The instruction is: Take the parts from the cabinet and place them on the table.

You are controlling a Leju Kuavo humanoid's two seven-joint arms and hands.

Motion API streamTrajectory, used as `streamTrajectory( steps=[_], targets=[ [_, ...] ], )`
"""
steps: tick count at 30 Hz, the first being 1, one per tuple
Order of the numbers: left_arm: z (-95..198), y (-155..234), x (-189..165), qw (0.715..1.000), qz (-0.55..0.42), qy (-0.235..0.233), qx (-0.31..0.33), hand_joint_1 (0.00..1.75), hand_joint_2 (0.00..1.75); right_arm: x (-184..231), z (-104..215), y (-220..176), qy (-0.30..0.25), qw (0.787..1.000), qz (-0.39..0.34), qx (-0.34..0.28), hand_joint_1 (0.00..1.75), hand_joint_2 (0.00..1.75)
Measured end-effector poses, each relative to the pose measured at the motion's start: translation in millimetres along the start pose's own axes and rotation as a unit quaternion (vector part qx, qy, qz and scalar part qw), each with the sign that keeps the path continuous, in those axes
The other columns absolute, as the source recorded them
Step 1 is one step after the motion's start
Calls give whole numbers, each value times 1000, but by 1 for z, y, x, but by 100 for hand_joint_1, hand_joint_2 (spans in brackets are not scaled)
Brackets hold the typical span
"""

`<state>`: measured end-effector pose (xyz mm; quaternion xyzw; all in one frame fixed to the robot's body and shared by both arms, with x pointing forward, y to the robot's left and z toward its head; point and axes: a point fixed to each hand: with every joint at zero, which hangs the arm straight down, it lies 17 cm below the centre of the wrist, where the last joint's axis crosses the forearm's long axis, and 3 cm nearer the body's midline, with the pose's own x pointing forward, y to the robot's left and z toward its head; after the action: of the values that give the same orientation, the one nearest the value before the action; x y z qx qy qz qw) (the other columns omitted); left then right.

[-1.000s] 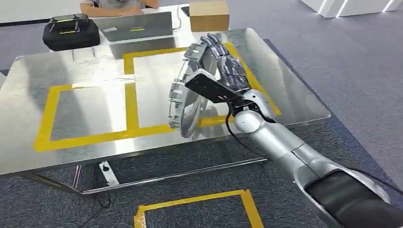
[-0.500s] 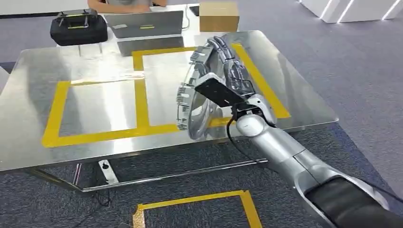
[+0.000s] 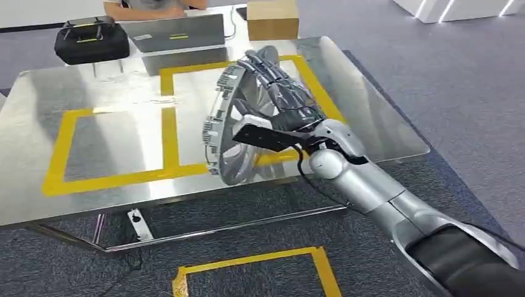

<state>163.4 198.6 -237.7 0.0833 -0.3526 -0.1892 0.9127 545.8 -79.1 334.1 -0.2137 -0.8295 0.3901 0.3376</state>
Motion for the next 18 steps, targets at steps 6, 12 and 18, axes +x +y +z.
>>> streamTrajectory(
  steps=[6,12,18],
  targets=[
    [0,0,0,1000,-3,-1,-1,0,0,6,0,4,-7,1000,1,5,0,0],
    [-1,1,1,1000,-5,-3,-1,0,0,6,-3,5,-6,1000,25,14,0,175],
    [-2,2,3,1000,-5,-5,-2,0,0,-6,-9,8,0,993,101,59,0,175]
  ],
)
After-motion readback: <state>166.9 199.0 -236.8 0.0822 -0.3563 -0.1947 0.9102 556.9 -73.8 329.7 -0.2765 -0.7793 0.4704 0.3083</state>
